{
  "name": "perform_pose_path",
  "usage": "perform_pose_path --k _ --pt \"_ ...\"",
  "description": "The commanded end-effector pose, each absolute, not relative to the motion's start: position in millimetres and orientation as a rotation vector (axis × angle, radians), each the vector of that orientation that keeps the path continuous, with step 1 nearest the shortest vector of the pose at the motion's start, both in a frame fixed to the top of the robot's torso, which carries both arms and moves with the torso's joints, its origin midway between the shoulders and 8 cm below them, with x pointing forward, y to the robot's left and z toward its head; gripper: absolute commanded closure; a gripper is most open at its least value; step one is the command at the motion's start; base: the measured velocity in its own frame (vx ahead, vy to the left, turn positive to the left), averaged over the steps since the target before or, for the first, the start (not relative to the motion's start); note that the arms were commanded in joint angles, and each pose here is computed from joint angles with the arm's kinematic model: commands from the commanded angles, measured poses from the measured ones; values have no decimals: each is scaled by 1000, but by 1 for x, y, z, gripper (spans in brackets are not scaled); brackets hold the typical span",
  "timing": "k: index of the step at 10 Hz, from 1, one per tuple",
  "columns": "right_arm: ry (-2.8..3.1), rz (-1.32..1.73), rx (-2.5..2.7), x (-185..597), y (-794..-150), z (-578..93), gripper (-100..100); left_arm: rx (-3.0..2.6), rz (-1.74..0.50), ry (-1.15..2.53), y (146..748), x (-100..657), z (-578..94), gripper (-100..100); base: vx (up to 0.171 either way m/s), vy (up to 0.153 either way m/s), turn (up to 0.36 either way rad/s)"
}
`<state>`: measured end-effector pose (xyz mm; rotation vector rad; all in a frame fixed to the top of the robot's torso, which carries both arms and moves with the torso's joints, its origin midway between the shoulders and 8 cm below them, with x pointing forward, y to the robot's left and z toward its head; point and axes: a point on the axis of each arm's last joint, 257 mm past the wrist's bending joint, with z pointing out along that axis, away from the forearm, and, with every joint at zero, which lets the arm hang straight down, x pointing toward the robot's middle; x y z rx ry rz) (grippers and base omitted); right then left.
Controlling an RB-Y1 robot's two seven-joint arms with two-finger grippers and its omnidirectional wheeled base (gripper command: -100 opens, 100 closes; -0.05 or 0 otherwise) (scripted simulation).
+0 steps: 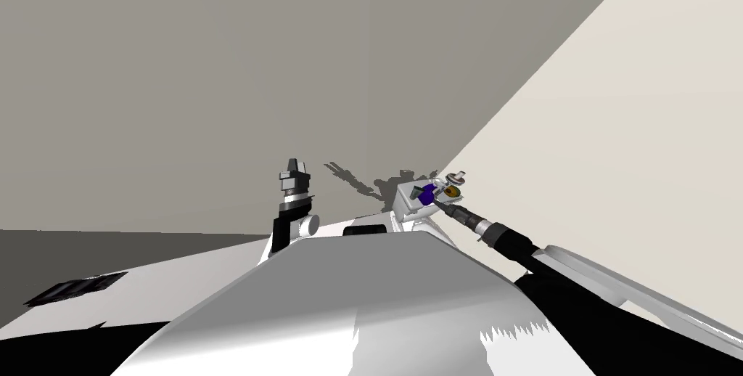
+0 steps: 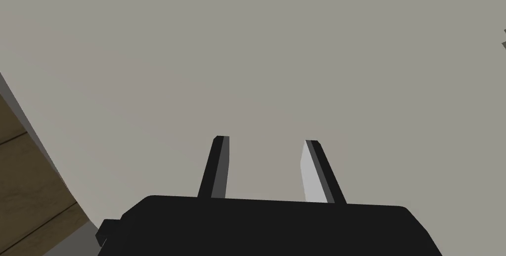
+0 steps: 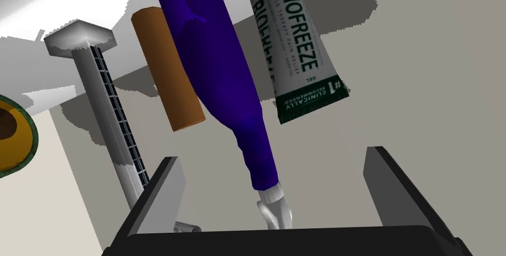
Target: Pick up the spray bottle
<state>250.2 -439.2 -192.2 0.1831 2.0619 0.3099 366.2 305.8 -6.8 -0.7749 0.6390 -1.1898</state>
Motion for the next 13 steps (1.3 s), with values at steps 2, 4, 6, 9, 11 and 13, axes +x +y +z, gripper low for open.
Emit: perform_pose_path --k 2,4,6,9,11,13 --pt "2142 232 128 245 -455 -201 -100 -775 -1190 639 306 366 -7 0 44 15 17" --pt "2183 206 81 246 -459 -204 -100 -775 -1190 639 306 366 -7 0 36 12 8" --pt "2217 180 43 246 -463 -208 -100 -775 -1190 639 306 366 -7 0 46 11 14" --pt "2291 112 -41 246 -474 -215 -100 -775 -1190 639 306 366 -7 0 43 9 13" --pt "2313 101 -78 248 -473 -218 -100 -775 -1190 639 306 366 -7 0 30 5 6" --pt "2342 78 -124 249 -475 -222 -100 -775 -1190 639 306 366 -7 0 31 9 11"
